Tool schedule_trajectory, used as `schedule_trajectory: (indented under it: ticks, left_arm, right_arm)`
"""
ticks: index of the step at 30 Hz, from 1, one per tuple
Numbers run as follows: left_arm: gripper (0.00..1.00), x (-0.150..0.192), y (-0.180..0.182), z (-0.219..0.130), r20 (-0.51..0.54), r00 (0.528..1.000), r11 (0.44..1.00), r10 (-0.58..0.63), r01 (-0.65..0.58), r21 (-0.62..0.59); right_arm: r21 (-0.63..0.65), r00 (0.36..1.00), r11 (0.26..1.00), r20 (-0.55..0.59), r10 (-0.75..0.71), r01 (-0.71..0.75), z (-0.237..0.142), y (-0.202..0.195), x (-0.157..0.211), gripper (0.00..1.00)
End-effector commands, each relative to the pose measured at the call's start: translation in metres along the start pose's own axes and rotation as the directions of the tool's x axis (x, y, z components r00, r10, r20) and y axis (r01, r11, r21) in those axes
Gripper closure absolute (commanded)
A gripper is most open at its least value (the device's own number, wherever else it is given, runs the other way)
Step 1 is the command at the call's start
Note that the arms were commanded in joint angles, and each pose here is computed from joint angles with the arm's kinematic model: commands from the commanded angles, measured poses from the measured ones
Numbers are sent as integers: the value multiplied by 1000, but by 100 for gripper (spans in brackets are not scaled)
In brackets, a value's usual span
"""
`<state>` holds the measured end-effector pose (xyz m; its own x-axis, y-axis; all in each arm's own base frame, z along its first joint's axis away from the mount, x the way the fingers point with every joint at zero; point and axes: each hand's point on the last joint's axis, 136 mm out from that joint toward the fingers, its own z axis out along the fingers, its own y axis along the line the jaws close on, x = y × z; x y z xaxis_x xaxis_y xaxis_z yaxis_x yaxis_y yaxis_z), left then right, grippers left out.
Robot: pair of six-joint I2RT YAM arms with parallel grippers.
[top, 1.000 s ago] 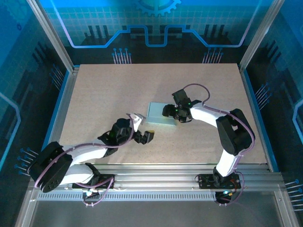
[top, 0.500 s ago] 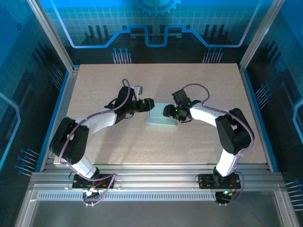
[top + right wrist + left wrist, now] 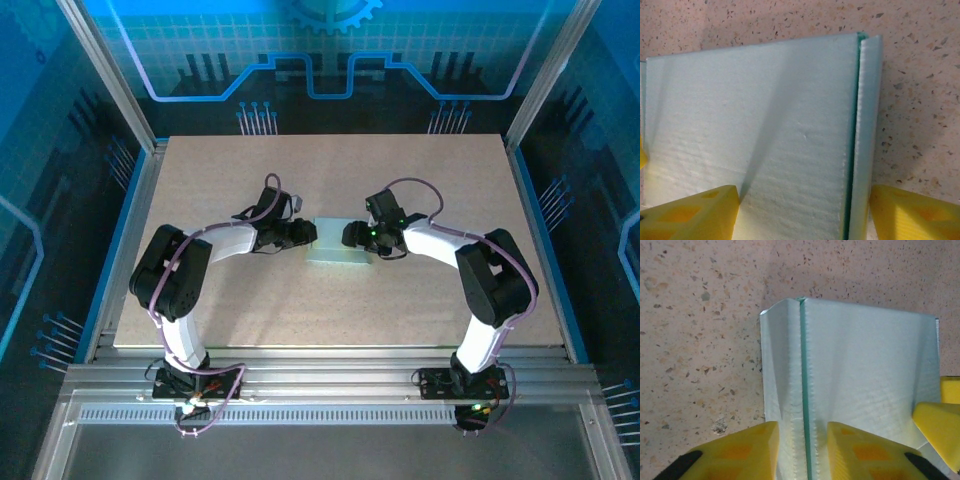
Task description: Fold the paper box
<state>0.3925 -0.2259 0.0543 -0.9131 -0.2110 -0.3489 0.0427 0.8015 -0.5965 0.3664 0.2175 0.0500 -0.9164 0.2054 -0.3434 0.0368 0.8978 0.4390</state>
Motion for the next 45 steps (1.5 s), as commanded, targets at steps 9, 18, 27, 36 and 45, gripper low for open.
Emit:
schedule_trajectory:
  ticks: [9, 18, 27, 36, 45]
  left_arm:
    - [79, 7, 13, 7, -29, 996, 997, -79, 79, -7]
    - [83, 10, 26, 4, -23, 991, 991, -132, 133, 27]
    - [83, 16, 38, 2, -32, 985, 982, -170, 172, 76]
    - [81, 14, 35, 2, -36, 987, 984, -155, 158, 85]
    - [82, 15, 35, 3, -42, 988, 985, -147, 150, 85]
  right_arm:
    - [-112, 993, 991, 91, 78, -68, -41, -13, 0, 21]
    - [-206, 984, 971, 105, 143, -119, -48, -20, 4, 21]
    - [-382, 972, 900, 22, 234, -208, -29, 2, -11, 20]
    - [-473, 978, 861, -12, 207, -187, -21, 27, -27, 23]
    - [-551, 981, 813, -58, 185, -186, -16, 48, -38, 27]
